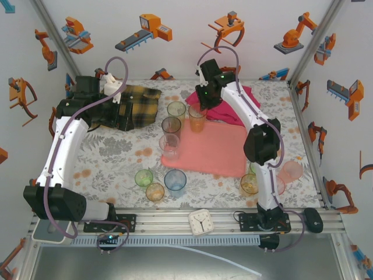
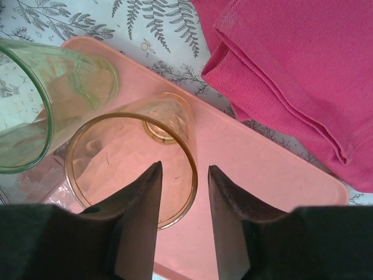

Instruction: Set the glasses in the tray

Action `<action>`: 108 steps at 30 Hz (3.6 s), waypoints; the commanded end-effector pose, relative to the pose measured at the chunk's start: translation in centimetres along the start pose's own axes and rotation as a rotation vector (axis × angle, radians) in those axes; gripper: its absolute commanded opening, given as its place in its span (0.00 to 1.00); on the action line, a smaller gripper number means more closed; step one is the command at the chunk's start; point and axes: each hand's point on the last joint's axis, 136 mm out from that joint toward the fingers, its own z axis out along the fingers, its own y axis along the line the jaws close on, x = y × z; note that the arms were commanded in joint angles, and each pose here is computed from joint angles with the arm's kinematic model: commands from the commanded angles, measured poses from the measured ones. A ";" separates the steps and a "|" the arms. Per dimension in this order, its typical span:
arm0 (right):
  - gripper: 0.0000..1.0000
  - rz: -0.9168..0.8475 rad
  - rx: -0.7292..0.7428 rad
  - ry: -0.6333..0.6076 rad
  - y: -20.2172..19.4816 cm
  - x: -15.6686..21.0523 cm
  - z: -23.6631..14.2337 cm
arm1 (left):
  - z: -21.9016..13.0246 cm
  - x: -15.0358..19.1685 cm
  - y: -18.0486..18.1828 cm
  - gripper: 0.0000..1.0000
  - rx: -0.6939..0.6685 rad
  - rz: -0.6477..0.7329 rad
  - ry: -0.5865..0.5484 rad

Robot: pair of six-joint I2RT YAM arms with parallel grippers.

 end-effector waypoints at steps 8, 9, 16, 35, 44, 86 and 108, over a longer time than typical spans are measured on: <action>0.45 -0.011 0.012 -0.147 0.1 -3.5 -7.4 | -1.3 -1.0 0.4 0.86 -0.036 0.013 -0.027; 0.46 -0.005 0.010 -0.159 0.1 -3.5 -8.5 | -1.3 -1.1 0.4 0.87 -0.038 0.013 -0.029; 0.46 -0.038 -0.092 -0.128 4.7 1.8 -14.7 | -1.2 -0.3 0.3 0.94 -0.039 0.014 -0.023; 0.53 -0.094 -0.261 0.020 19.0 18.7 -14.3 | -0.7 0.5 0.3 0.99 -0.035 0.001 -0.012; 0.51 -0.129 -0.184 0.068 18.9 20.8 -11.8 | -0.6 0.6 0.3 0.99 -0.037 0.002 -0.009; 0.09 -0.194 -0.074 0.080 18.1 23.8 -8.7 | -0.4 0.5 0.1 0.99 -0.019 -0.007 -0.010; 0.04 -0.132 -0.100 -0.004 14.7 20.6 -13.9 | -1.0 0.0 0.2 0.99 -0.030 -0.006 -0.020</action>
